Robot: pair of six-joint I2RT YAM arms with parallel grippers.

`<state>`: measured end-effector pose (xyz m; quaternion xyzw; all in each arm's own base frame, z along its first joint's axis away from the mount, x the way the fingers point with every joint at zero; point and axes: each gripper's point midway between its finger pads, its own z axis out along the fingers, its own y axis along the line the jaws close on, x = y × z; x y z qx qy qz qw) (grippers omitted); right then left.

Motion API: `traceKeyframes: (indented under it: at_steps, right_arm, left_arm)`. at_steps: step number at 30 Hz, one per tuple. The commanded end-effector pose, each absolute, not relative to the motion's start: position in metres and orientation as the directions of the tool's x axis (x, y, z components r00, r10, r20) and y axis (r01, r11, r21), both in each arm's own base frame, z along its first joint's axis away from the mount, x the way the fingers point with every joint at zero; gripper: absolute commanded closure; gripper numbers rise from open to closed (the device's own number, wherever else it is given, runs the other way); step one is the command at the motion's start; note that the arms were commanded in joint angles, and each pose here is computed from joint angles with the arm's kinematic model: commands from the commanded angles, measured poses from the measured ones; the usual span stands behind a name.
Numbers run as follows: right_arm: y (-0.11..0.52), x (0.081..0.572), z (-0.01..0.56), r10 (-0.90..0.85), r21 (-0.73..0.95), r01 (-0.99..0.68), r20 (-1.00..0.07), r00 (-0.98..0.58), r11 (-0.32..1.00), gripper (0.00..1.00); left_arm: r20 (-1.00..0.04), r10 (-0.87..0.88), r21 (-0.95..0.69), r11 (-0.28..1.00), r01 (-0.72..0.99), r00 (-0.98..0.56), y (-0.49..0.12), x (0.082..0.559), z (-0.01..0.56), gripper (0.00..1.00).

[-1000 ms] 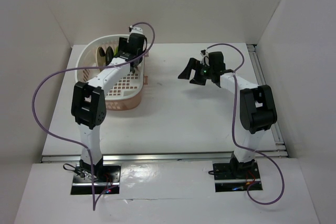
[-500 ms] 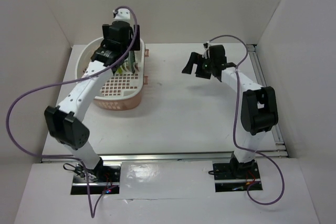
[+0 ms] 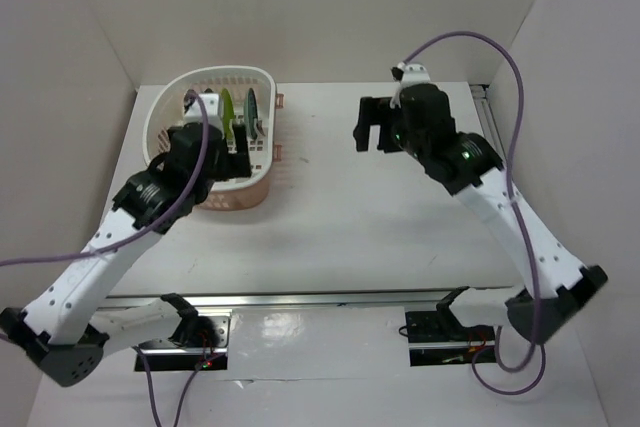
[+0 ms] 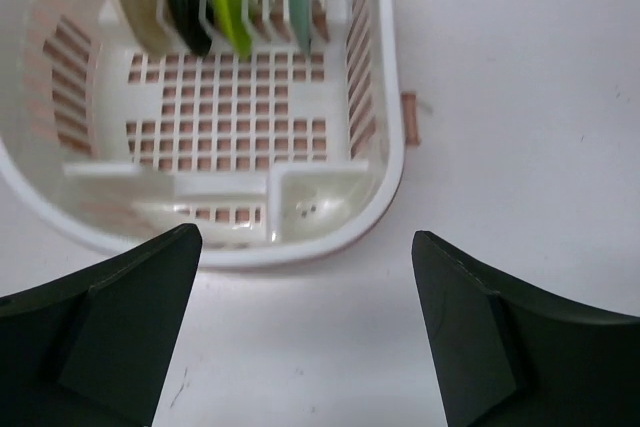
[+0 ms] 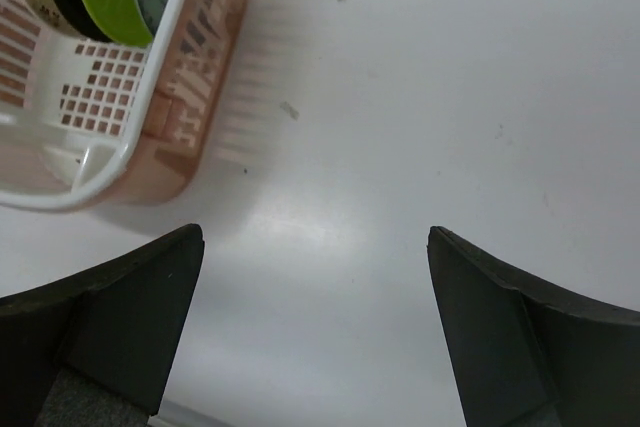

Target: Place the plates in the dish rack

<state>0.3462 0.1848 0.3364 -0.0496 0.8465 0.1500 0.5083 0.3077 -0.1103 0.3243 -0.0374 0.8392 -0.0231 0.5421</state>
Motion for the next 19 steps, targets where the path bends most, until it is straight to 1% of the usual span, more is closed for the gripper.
traceKeyframes:
  at_steps: [1, 2, 3, 6, 8, 9, 10, 12, 13, 16, 19]
  right_arm:
    - [0.136, 0.302, 0.315, 0.055, 0.104, -0.071, -0.861, -0.505, 0.992, 0.00]
    - [0.131, 0.294, 0.314, 0.064, 0.106, -0.056, -0.861, -0.504, 0.993, 0.00]
    - [0.122, 0.282, 0.323, 0.090, 0.124, -0.042, -0.879, -0.468, 0.991, 0.00]
    - [0.103, 0.260, 0.303, 0.087, 0.106, -0.009, -0.860, -0.503, 0.994, 0.00]
    - [0.094, 0.244, 0.302, 0.116, 0.132, 0.004, -0.859, -0.498, 0.991, 0.00]
    - [0.091, 0.239, 0.295, 0.124, 0.135, 0.015, -0.849, -0.513, 0.991, 0.00]
    - [0.084, 0.231, 0.289, 0.128, 0.132, 0.029, -0.845, -0.520, 0.991, 0.00]
    - [0.081, 0.219, 0.286, 0.158, 0.170, 0.027, -0.838, -0.521, 0.985, 0.00]
    - [0.078, 0.214, 0.277, 0.149, 0.158, 0.029, -0.831, -0.536, 0.987, 0.00]
    - [0.081, 0.202, 0.278, 0.198, 0.234, -0.002, -0.829, -0.523, 0.972, 0.00]
    - [0.078, 0.197, 0.271, 0.202, 0.235, 0.005, -0.823, -0.531, 0.972, 0.00]
  left_arm:
    - [-0.899, -0.164, -0.148, 0.987, -0.069, -0.407, -0.087, 0.264, 0.317, 0.00]
    - [-0.900, -0.167, -0.153, 0.986, -0.068, -0.401, -0.082, 0.257, 0.316, 0.00]
    - [-0.916, -0.183, -0.171, 0.983, -0.065, -0.357, -0.070, 0.243, 0.325, 0.00]
    - [-0.912, -0.165, -0.143, 0.986, -0.085, -0.376, -0.051, 0.220, 0.311, 0.00]
    - [-0.914, -0.186, -0.166, 0.982, -0.088, -0.361, -0.041, 0.204, 0.312, 0.00]
    - [-0.905, -0.185, -0.160, 0.982, -0.097, -0.382, -0.037, 0.197, 0.304, 0.00]
    - [-0.900, -0.217, -0.195, 0.976, -0.097, -0.378, -0.035, 0.189, 0.305, 0.00]
    - [-0.891, -0.221, -0.202, 0.975, -0.090, -0.396, -0.032, 0.178, 0.300, 0.00]
    - [-0.887, -0.239, -0.224, 0.971, -0.084, -0.394, -0.033, 0.175, 0.299, 0.00]
    - [-0.888, -0.247, -0.237, 0.969, -0.074, -0.387, -0.028, 0.165, 0.297, 0.00]
    - [-0.887, -0.242, -0.231, 0.970, -0.076, -0.394, -0.025, 0.161, 0.295, 0.00]
